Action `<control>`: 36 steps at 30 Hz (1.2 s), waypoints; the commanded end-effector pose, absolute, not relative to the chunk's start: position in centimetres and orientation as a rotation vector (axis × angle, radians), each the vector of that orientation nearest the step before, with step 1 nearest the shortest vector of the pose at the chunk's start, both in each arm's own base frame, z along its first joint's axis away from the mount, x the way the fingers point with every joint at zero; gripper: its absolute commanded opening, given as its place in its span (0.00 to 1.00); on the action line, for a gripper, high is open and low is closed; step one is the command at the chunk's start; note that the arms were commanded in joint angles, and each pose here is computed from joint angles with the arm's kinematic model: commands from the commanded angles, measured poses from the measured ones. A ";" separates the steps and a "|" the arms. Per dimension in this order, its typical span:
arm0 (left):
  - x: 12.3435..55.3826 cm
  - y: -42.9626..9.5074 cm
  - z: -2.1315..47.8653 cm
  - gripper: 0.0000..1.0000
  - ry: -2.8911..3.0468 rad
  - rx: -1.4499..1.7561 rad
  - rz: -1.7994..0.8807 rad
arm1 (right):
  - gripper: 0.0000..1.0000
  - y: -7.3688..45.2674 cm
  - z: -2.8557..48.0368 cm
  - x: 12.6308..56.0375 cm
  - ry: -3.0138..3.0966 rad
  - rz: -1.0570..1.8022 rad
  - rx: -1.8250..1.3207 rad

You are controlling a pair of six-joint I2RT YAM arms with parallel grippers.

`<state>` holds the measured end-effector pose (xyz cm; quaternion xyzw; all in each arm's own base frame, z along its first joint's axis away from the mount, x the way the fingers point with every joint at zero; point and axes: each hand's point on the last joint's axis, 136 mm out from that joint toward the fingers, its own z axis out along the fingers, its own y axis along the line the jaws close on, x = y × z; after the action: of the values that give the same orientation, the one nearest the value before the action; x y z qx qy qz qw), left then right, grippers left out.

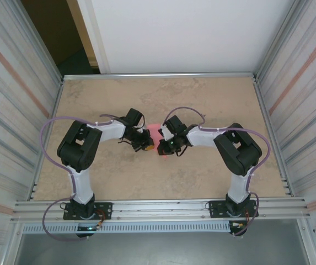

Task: Fold a paper plane with a square sheet of paper (pick it up from the middle)
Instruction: Third fold the triangle at the center of the table.

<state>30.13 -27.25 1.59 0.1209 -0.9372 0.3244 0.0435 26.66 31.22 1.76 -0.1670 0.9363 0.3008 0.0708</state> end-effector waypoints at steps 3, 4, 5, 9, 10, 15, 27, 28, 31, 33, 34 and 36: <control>27.7 -23.4 -3.8 0.04 -2.870 0.453 0.656 | 0.05 29.0 -0.1 24.9 2.897 0.893 -0.481; 27.6 -23.3 -3.9 0.04 -2.870 0.454 0.651 | 0.05 28.8 -0.2 24.6 2.903 0.901 -0.473; 27.6 -23.2 -3.9 0.04 -2.869 0.456 0.646 | 0.05 28.6 -0.3 24.3 2.907 0.909 -0.461; 27.7 -23.0 -4.0 0.04 -2.869 0.458 0.643 | 0.05 27.7 -0.5 23.3 2.923 0.929 -0.425; 27.8 -23.0 -4.0 0.04 -2.870 0.457 0.644 | 0.05 27.4 -0.5 23.0 2.928 0.934 -0.413; 27.9 -23.1 -4.0 0.04 -2.871 0.452 0.647 | 0.05 26.0 -0.6 21.7 2.943 0.933 -0.348; 28.7 -23.8 -3.1 0.04 -2.879 0.417 0.691 | 0.06 27.6 5.0 24.4 2.763 0.957 -0.366; 28.7 -23.7 -3.2 0.04 -2.879 0.418 0.691 | 0.06 28.0 5.0 24.8 2.758 0.958 -0.370; 28.9 -24.0 -3.0 0.05 -2.879 0.410 0.704 | 0.05 29.2 4.9 26.1 2.754 0.961 -0.382; 29.0 -24.1 -2.8 0.05 -2.880 0.399 0.711 | 0.05 29.9 4.6 26.7 2.754 0.963 -0.392; 29.0 -24.1 -2.8 0.05 -2.880 0.395 0.715 | 0.04 30.1 4.3 26.9 2.757 0.966 -0.397; 29.2 -24.3 -2.6 0.05 -2.881 0.390 0.724 | 0.04 30.5 3.8 27.2 2.770 0.967 -0.405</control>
<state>30.31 -27.37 1.65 0.1056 -0.9386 0.3240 0.0537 27.32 30.13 4.96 -0.1356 0.9266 0.3334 0.1089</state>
